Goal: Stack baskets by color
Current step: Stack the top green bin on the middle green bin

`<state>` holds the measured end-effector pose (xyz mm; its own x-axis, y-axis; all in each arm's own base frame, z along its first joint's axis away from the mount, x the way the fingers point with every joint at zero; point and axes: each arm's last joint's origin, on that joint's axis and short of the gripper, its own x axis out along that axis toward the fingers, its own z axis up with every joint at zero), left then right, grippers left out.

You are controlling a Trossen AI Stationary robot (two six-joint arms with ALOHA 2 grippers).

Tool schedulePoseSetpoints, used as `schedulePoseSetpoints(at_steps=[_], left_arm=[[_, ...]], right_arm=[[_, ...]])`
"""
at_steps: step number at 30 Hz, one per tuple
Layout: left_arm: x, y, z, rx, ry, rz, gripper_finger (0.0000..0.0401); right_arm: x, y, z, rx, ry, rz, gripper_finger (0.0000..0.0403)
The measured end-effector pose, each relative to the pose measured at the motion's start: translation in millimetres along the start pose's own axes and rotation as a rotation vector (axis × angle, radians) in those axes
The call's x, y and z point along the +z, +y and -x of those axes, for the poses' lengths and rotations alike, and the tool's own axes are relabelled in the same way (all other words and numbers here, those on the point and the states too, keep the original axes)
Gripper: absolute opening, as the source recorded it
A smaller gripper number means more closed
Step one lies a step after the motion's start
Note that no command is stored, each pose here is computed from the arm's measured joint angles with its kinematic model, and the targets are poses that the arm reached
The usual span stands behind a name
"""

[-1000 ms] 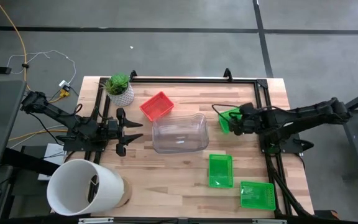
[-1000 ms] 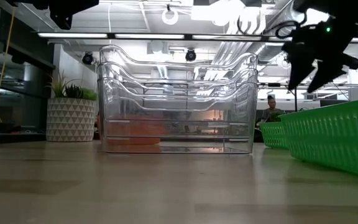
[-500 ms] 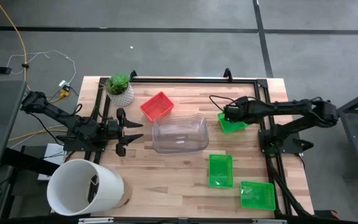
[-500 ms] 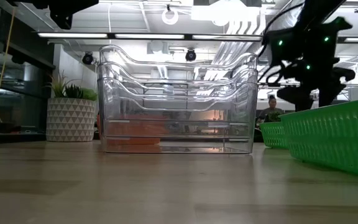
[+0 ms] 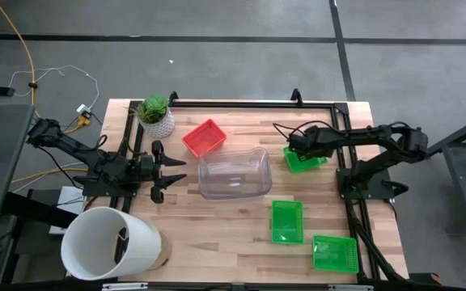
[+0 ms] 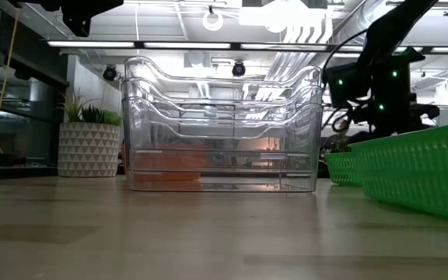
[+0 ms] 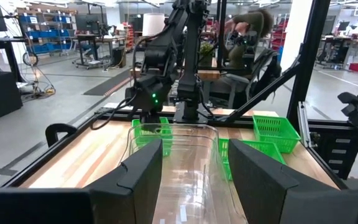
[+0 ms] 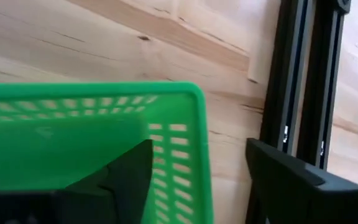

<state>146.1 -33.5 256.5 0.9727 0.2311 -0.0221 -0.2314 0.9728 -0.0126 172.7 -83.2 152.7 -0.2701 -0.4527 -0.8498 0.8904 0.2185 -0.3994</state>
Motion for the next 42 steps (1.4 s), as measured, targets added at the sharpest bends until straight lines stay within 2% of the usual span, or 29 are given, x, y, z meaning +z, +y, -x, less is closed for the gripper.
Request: schedulePoseSetpoints(at_steps=[5, 14, 17, 20, 24, 26, 30, 34, 38, 42], left_arm=[[0, 0, 0, 0.0, 0.001, -0.003, 0.0172], [0, 0, 0, 0.001, -0.001, -0.002, 0.0172], [0, 0, 0, 0.001, -0.001, -0.003, 0.0172], [0, 0, 0, 0.001, 0.0, -0.003, 0.0172], [0, 0, 0, 0.001, 0.0, -0.003, 0.0172], [0, 0, 0, 0.001, 0.0, -0.002, 0.0172], [0, 0, 0, 0.002, 0.0, -0.003, 0.0172], [0, 0, 0, 0.004, 0.003, -0.005, 0.0172], [-1, 0, 0, 0.004, 0.005, -0.006, 0.0172], [-1, 0, 0, 0.004, 0.005, -0.006, 0.0172]], right_arm=[[-6, -5, -10, -0.032, 0.022, -0.005, 0.0176], [-5, -8, -9, -0.063, -0.008, 0.018, 0.0019], [-6, -11, -3, -0.051, -0.016, 0.033, 0.0014], [-6, -20, 21, -0.055, -0.048, 0.05, 0.0015], [-3, -40, 73, -0.028, -0.167, 0.041, 0.0003], [-1, -53, 103, 0.034, -0.231, 0.028, 0.0002], [0, -73, 160, 0.243, -0.362, 0.042, 0.0001], [-6, -80, 206, 0.417, -0.488, 0.23, 0.0001], [-22, -67, 242, 0.605, -0.586, 0.545, 0.0001], [-47, -46, 267, 0.831, -0.591, 0.836, 0.0]])
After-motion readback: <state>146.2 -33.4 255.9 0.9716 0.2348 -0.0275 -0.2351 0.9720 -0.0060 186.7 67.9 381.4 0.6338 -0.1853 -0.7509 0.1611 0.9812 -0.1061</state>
